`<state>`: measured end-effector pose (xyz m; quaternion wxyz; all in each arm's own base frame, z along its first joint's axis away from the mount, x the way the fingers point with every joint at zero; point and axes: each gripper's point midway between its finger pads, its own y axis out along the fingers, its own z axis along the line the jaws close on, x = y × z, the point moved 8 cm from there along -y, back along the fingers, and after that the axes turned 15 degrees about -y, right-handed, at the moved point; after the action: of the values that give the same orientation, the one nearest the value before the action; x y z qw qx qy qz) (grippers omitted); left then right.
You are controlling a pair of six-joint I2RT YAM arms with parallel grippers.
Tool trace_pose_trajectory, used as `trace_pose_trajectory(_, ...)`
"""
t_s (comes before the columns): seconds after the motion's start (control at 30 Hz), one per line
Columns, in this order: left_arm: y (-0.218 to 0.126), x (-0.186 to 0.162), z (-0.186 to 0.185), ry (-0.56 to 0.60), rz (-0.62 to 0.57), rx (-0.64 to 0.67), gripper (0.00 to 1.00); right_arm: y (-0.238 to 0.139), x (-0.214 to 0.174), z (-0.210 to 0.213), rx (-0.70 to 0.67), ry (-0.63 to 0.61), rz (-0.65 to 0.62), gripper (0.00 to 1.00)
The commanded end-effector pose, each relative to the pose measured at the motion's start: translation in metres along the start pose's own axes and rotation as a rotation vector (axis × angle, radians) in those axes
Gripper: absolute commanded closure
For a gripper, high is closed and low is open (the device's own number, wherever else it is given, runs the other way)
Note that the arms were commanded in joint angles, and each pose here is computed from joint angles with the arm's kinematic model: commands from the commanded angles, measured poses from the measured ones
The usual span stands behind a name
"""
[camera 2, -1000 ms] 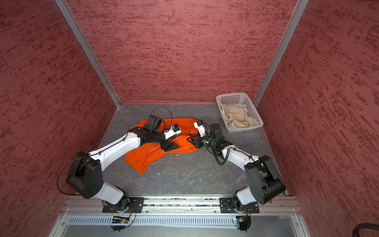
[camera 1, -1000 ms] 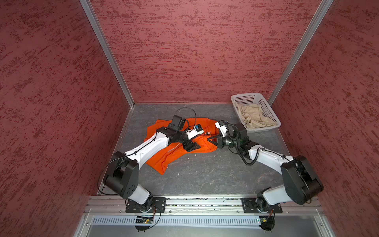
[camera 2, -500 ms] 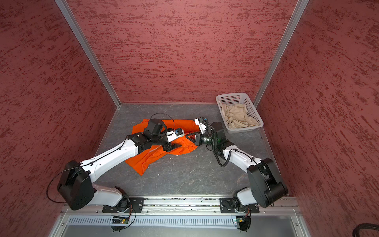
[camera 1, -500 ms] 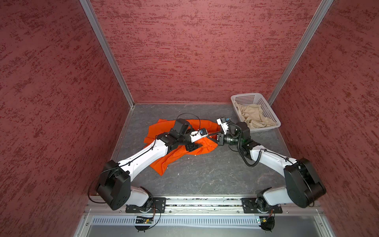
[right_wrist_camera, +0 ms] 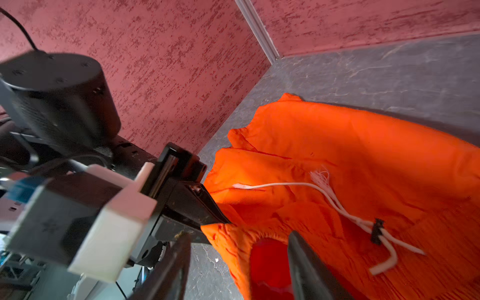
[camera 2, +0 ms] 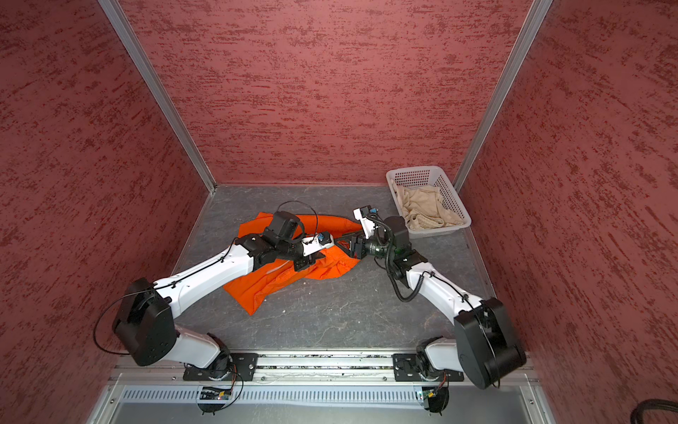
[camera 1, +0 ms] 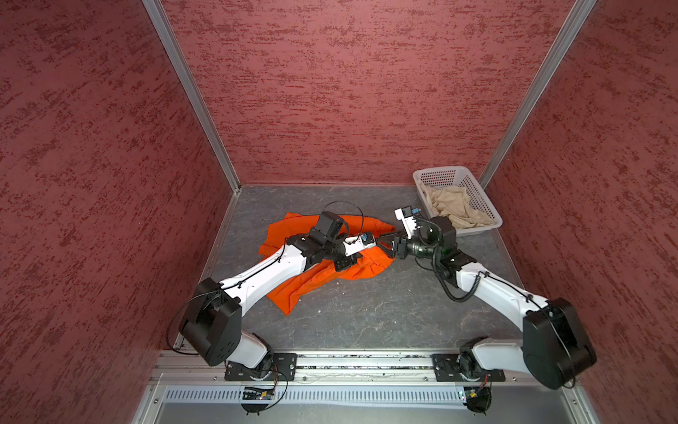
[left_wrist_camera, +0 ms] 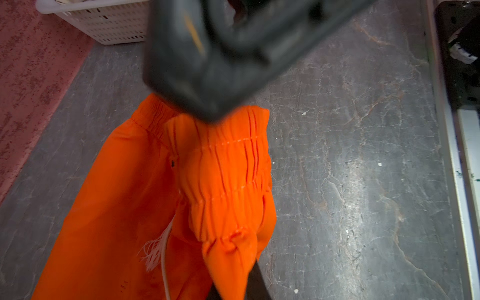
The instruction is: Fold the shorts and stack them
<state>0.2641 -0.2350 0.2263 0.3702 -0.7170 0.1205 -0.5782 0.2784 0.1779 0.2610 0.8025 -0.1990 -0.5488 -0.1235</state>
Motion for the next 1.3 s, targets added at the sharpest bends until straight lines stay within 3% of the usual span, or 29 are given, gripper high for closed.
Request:
trace_pose_trajectory(0.0,-0.009,0.006,-0.007,-0.028,-0.036,-0.112,0.93,-0.017,0.003,0.001,-0.107,-0.236,-0.004,0.21)
trace_pose_trajectory(0.13,-0.013,0.008,-0.007,-0.039,-0.056,-0.159,0.93,-0.018,0.002,0.004,-0.078,-0.436,0.073,0.17)
trace_pose_trajectory(0.3,-0.016,0.008,-0.005,-0.038,-0.074,-0.186,0.93,-0.012,-0.004,0.014,0.1,-0.686,0.126,0.16)
trace_pose_trajectory(0.43,-0.018,0.008,-0.006,-0.019,-0.089,-0.224,0.92,-0.004,-0.003,0.012,0.177,-0.791,0.15,0.15)
trace_pose_trajectory(0.73,-0.019,0.005,-0.006,0.053,-0.077,-0.284,0.92,0.034,-0.02,0.012,0.396,-0.84,0.263,0.16)
trace_pose_trajectory(0.93,-0.019,0.005,-0.005,0.058,-0.062,-0.293,0.91,0.049,-0.02,0.012,0.48,-0.825,0.209,0.18)
trace_pose_trajectory(1.27,-0.027,0.002,0.014,0.015,-0.074,-0.223,0.89,0.029,-0.032,0.027,0.494,-0.773,0.212,0.42)
